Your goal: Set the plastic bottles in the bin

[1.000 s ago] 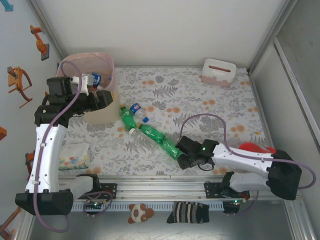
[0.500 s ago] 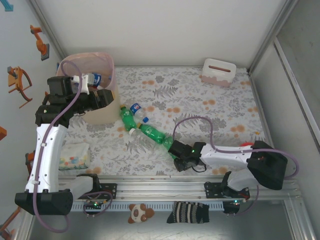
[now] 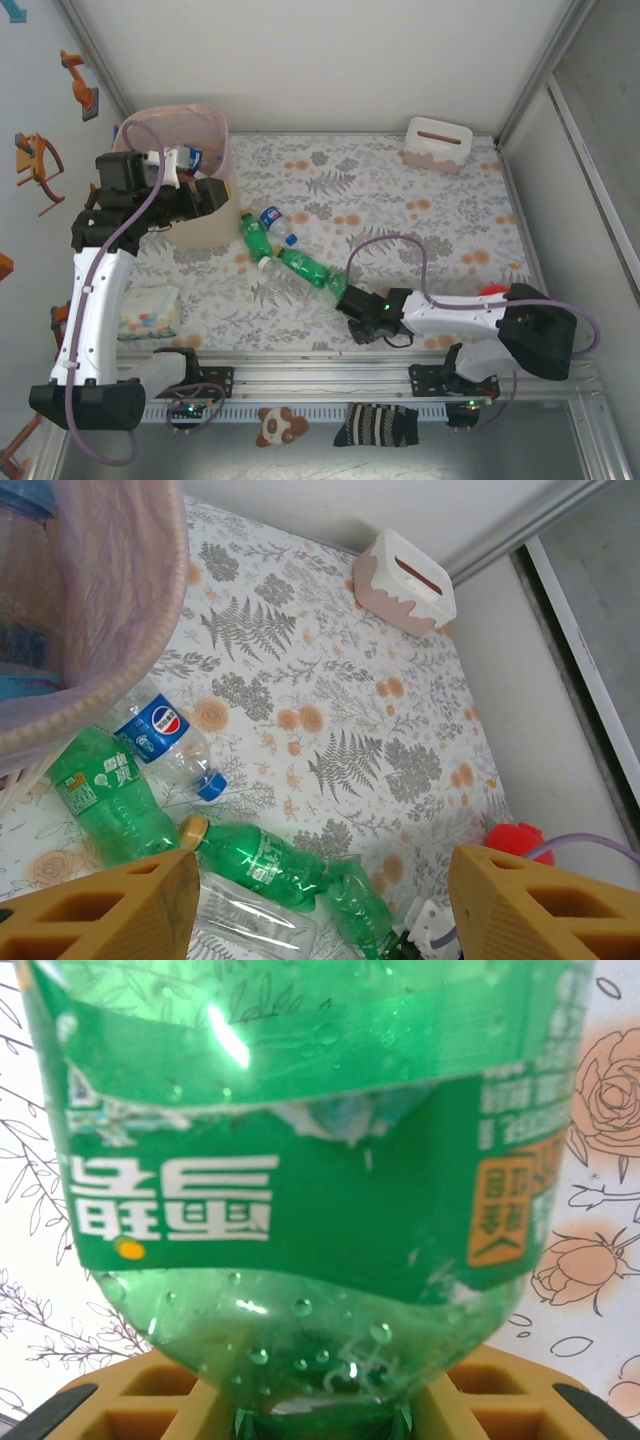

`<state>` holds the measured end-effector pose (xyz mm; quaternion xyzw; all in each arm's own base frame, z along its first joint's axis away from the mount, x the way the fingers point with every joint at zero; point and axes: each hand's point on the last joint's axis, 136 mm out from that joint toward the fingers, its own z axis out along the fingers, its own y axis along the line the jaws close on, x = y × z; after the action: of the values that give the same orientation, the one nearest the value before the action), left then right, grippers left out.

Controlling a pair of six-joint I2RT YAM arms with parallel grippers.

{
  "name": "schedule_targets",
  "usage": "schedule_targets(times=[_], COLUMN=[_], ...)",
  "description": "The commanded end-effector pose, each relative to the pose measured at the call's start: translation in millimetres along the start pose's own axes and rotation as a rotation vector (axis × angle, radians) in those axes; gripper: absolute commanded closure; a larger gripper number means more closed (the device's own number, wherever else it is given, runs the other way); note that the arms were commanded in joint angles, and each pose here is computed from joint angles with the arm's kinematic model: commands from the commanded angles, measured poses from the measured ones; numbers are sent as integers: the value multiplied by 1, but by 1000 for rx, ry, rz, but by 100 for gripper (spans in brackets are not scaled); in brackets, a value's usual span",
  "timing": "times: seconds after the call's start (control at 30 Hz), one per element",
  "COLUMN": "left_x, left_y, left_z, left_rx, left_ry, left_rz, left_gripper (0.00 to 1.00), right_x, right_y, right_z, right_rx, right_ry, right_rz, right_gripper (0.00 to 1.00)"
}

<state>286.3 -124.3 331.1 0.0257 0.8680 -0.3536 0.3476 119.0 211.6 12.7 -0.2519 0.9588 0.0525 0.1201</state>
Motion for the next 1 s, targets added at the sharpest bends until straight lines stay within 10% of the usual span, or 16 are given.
schedule_targets(times=[0.0, 0.5, 0.97], left_x=[-1, -6, -17], left_y=[-6, -17, -98], left_z=[2, 10, 11], left_rx=[31, 82, 356], left_ry=[-3, -14, -87], left_rz=[-4, 1, 157], left_gripper=[34, 35, 33], right_x=[7, -18, -94], right_y=[-3, -3, 14], right_z=[-2, -39, -176], right_rx=[12, -7, -208], right_ry=[6, -130, -596], right_rz=[22, 44, 17], right_gripper=[63, 72, 72])
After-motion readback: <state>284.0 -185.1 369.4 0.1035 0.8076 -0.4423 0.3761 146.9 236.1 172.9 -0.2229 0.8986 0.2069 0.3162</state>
